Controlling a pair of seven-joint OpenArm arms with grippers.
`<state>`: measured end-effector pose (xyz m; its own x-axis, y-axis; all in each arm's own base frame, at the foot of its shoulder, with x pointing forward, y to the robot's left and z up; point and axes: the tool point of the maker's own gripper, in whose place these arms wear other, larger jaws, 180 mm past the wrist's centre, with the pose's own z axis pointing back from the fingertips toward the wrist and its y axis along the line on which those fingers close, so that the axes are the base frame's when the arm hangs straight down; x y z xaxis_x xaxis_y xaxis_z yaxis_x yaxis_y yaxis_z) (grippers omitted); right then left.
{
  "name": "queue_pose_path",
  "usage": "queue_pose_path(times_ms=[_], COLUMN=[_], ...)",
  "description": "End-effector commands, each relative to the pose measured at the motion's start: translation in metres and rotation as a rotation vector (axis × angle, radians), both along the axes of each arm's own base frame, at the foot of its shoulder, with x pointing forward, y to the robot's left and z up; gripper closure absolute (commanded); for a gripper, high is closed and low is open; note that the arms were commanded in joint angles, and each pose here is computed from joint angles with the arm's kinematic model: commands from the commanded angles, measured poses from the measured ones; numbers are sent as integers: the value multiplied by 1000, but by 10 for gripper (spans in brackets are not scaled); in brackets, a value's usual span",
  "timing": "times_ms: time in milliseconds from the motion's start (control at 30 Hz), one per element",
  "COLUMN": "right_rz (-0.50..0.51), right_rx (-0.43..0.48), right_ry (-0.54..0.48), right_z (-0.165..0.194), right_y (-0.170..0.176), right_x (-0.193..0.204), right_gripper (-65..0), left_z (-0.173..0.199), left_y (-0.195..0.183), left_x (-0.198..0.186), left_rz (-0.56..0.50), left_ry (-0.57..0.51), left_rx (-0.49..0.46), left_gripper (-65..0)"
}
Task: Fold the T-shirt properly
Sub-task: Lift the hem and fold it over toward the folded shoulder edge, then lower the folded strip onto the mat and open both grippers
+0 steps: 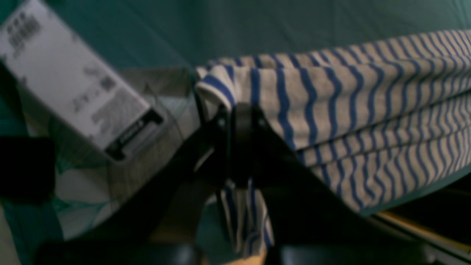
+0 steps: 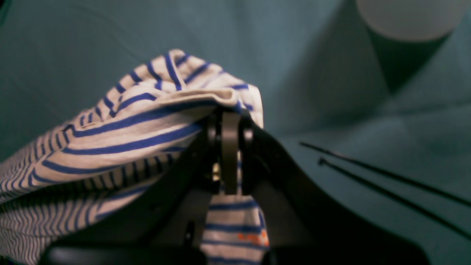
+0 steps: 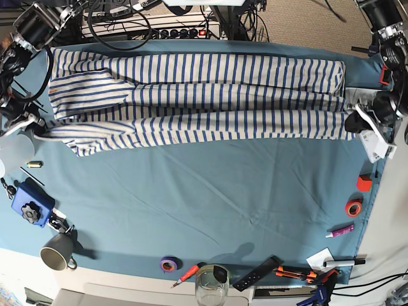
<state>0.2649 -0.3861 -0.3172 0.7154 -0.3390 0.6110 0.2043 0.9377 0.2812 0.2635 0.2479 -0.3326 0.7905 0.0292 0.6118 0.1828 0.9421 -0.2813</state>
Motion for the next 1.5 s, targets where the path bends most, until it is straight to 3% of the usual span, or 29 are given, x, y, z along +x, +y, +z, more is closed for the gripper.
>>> queue_pose_path(times_ms=[0, 233, 400, 700, 1267, 1300, 1400, 1467], right_rz=[-9, 20, 8, -40, -20, -19, -19, -18], right_rx=[-39, -136, -213, -260, -283, -283, -282, -282], right_ry=[-41, 18, 76, 203, 243, 246, 254, 256], right_z=[17, 17, 13, -6, -10, -11, -12, -12], right_y=[-9, -8, -15, -28, -30, -30, -30, -30], right_x=[4, -21, -38, -69, -77, -78, -80, -81], right_gripper=[0, 0, 0, 0, 0, -20, -153, -197], left_z=[16, 20, 9, 1, -13, -13, -13, -13], left_y=[3, -2, -3, -3, -3, -3, -3, -3], left_x=[6, -13, -29, -40, -62, -62, -62, -62], left_rz=[-8, -43, -48, -51, -75, -75, -75, -75], left_ry=[-54, -53, -7, 32, 88, 87, 86, 86], left_rx=[22, 104, 106, 108, 121, 120, 120, 120], left_gripper=[0, 0, 0, 0, 0, -8, -182, -275])
